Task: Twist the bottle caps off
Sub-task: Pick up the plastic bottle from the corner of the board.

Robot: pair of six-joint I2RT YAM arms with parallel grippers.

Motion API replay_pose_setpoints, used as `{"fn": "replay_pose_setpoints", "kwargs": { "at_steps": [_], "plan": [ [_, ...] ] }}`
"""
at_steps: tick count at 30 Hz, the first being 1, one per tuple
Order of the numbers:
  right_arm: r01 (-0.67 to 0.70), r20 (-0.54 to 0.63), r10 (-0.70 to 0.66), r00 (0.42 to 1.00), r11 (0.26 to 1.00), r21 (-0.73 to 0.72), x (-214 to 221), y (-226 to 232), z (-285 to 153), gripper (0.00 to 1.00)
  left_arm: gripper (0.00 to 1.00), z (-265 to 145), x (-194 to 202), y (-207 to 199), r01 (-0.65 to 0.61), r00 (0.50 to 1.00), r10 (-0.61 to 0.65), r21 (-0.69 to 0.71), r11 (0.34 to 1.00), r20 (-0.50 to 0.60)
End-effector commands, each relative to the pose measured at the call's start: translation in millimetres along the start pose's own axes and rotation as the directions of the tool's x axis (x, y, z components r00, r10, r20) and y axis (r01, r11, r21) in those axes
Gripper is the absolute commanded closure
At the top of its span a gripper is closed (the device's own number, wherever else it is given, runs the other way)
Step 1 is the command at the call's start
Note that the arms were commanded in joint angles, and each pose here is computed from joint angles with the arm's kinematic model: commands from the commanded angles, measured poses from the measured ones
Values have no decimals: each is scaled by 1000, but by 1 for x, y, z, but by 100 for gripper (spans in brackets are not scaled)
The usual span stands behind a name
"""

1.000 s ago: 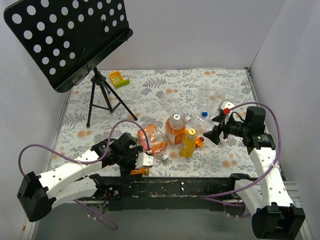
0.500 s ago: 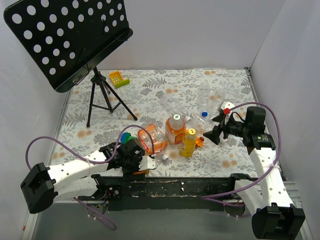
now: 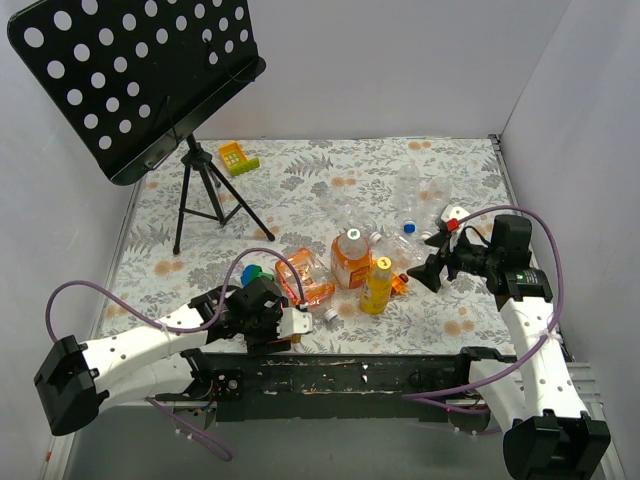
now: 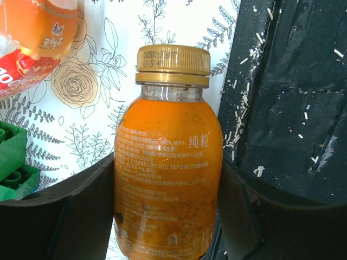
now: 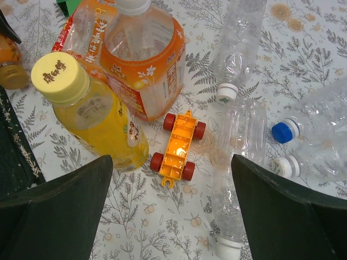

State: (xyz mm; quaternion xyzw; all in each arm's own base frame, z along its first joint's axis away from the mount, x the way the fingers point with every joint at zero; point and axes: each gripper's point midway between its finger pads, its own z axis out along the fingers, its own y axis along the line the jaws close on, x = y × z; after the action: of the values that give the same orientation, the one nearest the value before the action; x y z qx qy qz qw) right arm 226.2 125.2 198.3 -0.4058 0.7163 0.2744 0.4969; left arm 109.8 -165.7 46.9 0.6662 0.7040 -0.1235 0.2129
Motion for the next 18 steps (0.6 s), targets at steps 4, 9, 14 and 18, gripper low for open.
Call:
{"fn": "replay_pose_setpoints", "kwargs": {
  "at_steps": [4,9,14,18],
  "plan": [
    [87,3,-87,996,996,5,-27,1,-14,2,94,-23,-43,13,8,989,-1,-49,999,145],
    [131,-37,-130,991,991,23,-39,-2,-24,2,96,-53,-73,20,22,969,-1,-81,997,245],
    [177,-33,-177,984,984,11,-61,3,-35,2,99,-92,-115,27,123,915,-79,-87,989,396],
    [195,-7,-196,981,981,-20,-81,7,-40,2,100,-113,-146,32,204,849,-143,-66,977,509]
  ]
}}
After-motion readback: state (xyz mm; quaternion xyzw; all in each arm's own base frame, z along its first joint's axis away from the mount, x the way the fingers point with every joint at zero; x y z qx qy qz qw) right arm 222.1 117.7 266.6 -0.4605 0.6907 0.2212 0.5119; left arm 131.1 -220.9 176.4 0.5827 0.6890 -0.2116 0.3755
